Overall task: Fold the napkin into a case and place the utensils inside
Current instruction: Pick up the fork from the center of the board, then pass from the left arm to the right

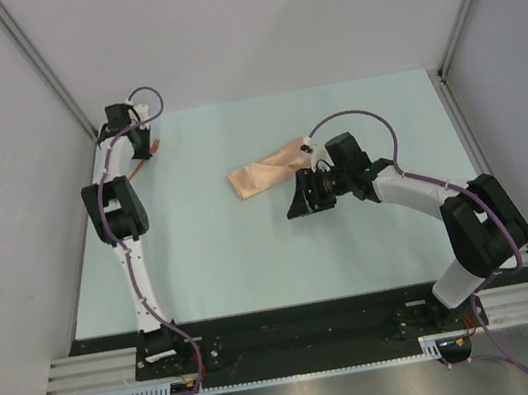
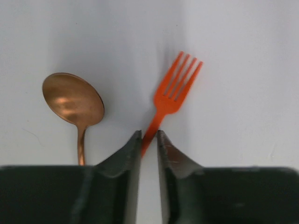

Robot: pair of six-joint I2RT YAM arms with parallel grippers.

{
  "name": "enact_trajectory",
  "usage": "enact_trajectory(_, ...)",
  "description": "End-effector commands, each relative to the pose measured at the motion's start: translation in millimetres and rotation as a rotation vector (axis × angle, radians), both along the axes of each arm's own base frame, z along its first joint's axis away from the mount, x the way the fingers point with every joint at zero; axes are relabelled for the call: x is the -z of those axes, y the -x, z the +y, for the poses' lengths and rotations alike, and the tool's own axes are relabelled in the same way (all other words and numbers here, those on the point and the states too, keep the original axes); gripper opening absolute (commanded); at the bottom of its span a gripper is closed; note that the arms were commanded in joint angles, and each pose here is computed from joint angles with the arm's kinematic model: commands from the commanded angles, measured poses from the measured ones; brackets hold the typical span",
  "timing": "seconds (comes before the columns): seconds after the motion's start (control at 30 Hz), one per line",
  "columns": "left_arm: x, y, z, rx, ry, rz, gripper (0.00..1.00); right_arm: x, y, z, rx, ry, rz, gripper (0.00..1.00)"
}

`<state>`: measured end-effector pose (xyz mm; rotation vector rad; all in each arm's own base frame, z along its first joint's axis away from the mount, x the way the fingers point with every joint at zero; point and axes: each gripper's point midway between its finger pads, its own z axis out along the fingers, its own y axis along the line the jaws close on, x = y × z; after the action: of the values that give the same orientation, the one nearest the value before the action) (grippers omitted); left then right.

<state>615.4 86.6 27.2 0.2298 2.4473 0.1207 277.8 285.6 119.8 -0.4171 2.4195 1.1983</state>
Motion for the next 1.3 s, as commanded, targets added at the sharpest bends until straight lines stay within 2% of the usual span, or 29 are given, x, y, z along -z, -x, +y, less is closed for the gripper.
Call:
enact_trajectory(0.0,3.5,1.3,-4.6,0.056,0.020,0.026,0.08,-16.9,-3.4,-1.4,0.007,-0.010,-0.063,0.61)
enact_trajectory(0.1,-3.1,1.0,-12.2,0.099,0.034,0.017,0.00,-16.2,-8.2,-1.3,0.014,0.000,-0.067,0.61)
enact_trajectory(0.17,-9.0,2.8,-17.5,0.093,0.047,0.014,0.00,-15.6,-13.6,-3.3,0.038,0.011,-0.058,0.61)
enact_trajectory(0.27,-56.1,0.2,-26.8,0.042,0.111,-0.068,0.00,-12.3,-35.8,-19.4,0.136,0.026,-0.040,0.62)
enact_trajectory(0.3,-92.4,0.9,-30.4,0.031,0.128,-0.126,0.00,-11.6,-41.7,-23.2,0.170,0.017,-0.016,0.63)
enact_trajectory(0.4,-129.0,14.1,-42.4,-0.061,0.211,-0.165,0.00,-4.7,-63.0,-38.8,0.241,0.020,0.043,0.64)
enact_trajectory(0.5,-176.9,35.9,-69.5,-0.077,0.308,-0.240,0.00,-6.6,-77.9,-49.9,0.290,0.007,0.030,0.78)
enact_trajectory(0.53,-190.2,53.1,-86.6,-0.066,0.320,-0.253,0.00,-12.7,-82.3,-50.0,0.294,-0.010,0.004,0.80)
enact_trajectory(0.6,-199.2,67.8,-105.6,-0.056,0.338,-0.261,0.00,-20.0,-88.3,-50.8,0.299,-0.024,-0.015,0.85)
enact_trajectory(0.63,-191.7,81.2,-125.6,-0.029,0.349,-0.228,0.00,-21.9,-89.0,-51.2,0.294,-0.025,-0.015,0.85)
enact_trajectory(0.7,-216.4,104.6,-153.9,0.022,0.356,-0.258,0.00,-32.9,-93.8,-51.9,0.297,-0.042,-0.036,0.86)
enact_trajectory(0.73,-203.4,119.9,-180.7,0.070,0.373,-0.229,0.00,-37.9,-95.3,-51.7,0.296,-0.051,-0.050,0.86)
enact_trajectory(0.77,-223.3,135.2,-193.4,0.095,0.389,-0.267,0.00,-48.4,-93.6,-49.5,0.279,-0.075,-0.074,0.86)
enact_trajectory(0.8,-222.9,145.8,-206.7,0.117,0.392,-0.267,0.00,-56.8,-94.9,-47.7,0.273,-0.092,-0.093,0.86)
enact_trajectory(0.83,-209.0,164.9,-239.1,0.187,0.392,-0.237,0.00,-63.8,-98.0,-49.0,0.276,-0.109,-0.110,0.86)
enact_trajectory(0.87,-219.8,180.1,-253.1,0.232,0.389,-0.258,0.00,-71.3,-96.1,-46.5,0.260,-0.137,-0.108,0.86)
enact_trajectory(0.93,-208.7,212.2,-298.2,0.344,0.398,-0.221,0.00,-87.7,-99.7,-43.3,0.239,-0.182,-0.144,0.86)
enact_trajectory(1.0,-211.3,233.5,-322.1,0.410,0.397,-0.217,0.00,-96.9,-95.2,-38.8,0.210,-0.219,-0.141,0.82)
enact_trajectory(1.13,-199.1,283.3,-374.7,0.567,0.405,-0.150,0.00,-119.9,-101.7,-41.1,0.209,-0.261,-0.223,0.78)
enact_trajectory(1.17,-197.1,289.6,-379.8,0.576,0.405,-0.141,0.00,-124.3,-100.4,-39.9,0.187,-0.278,-0.224,0.76)
enact_trajectory(1.27,-189.5,311.8,-398.9,0.640,0.389,-0.111,0.00,-124.2,-100.0,-36.3,0.162,-0.293,-0.204,0.61)
